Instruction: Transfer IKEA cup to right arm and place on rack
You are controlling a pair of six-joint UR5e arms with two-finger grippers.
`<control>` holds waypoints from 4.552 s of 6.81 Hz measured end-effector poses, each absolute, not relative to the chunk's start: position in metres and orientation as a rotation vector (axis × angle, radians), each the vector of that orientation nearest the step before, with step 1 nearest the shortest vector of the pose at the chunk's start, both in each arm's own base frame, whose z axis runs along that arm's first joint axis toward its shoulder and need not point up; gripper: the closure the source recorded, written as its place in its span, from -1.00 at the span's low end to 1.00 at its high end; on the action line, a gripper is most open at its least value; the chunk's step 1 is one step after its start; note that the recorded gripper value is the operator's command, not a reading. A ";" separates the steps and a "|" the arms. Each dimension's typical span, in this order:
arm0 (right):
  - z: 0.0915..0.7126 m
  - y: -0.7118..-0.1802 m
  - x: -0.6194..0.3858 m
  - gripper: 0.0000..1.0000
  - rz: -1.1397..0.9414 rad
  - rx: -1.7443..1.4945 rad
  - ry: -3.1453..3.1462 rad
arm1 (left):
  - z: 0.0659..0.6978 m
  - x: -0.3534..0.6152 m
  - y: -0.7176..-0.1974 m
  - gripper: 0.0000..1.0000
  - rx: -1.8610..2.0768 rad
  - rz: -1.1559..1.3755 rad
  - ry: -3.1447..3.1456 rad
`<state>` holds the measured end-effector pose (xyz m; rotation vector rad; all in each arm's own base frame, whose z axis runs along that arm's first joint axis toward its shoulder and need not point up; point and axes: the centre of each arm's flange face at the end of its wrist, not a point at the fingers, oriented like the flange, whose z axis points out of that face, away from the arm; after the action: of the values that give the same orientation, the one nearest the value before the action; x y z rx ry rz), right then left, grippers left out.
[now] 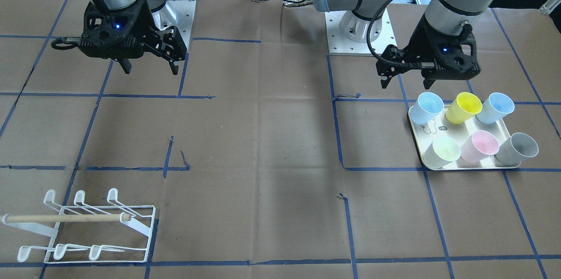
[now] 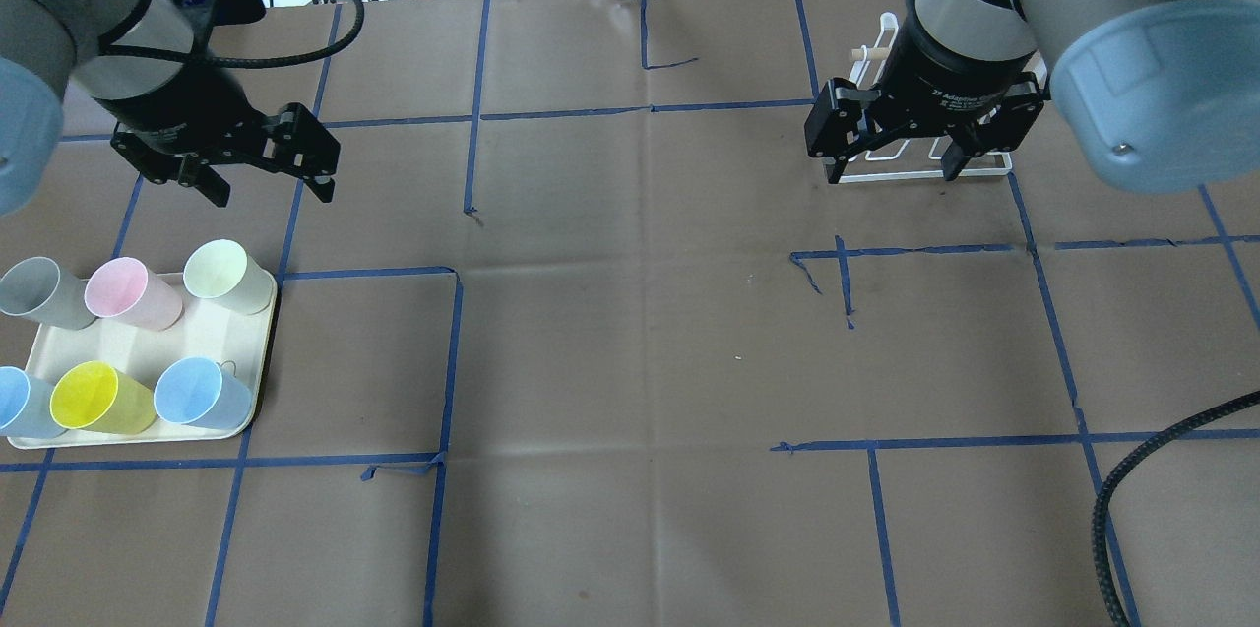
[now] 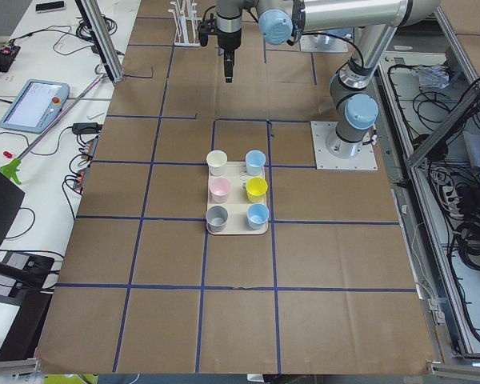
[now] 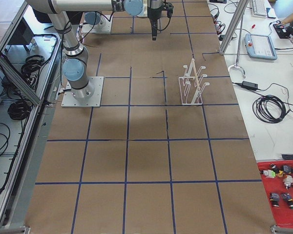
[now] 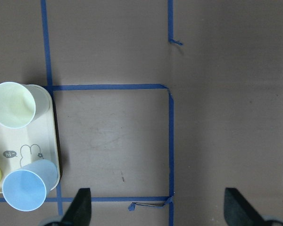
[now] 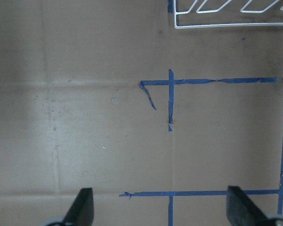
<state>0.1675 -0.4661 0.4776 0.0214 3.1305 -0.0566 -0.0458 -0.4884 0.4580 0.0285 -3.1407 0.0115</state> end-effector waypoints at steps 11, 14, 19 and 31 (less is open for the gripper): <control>0.467 -0.508 0.172 -1.00 -0.297 0.036 3.064 | 0.337 0.117 -0.543 -0.99 0.052 -0.027 -3.128; 0.469 -0.523 0.189 -1.00 -0.489 0.025 2.875 | 0.269 0.107 -0.524 -0.99 0.050 -0.001 -3.139; 0.439 -0.501 0.207 -1.00 -0.777 0.297 2.447 | 0.233 0.106 -0.518 -0.77 0.038 -0.045 -3.137; 0.422 -0.435 0.217 -1.00 -0.733 0.736 1.772 | 0.377 0.078 -0.557 1.00 -0.193 0.021 -3.139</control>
<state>0.2166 -0.4346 0.4219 0.7357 1.7722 -0.7326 0.0783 -0.5566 0.3773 -0.1926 -3.1389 0.0206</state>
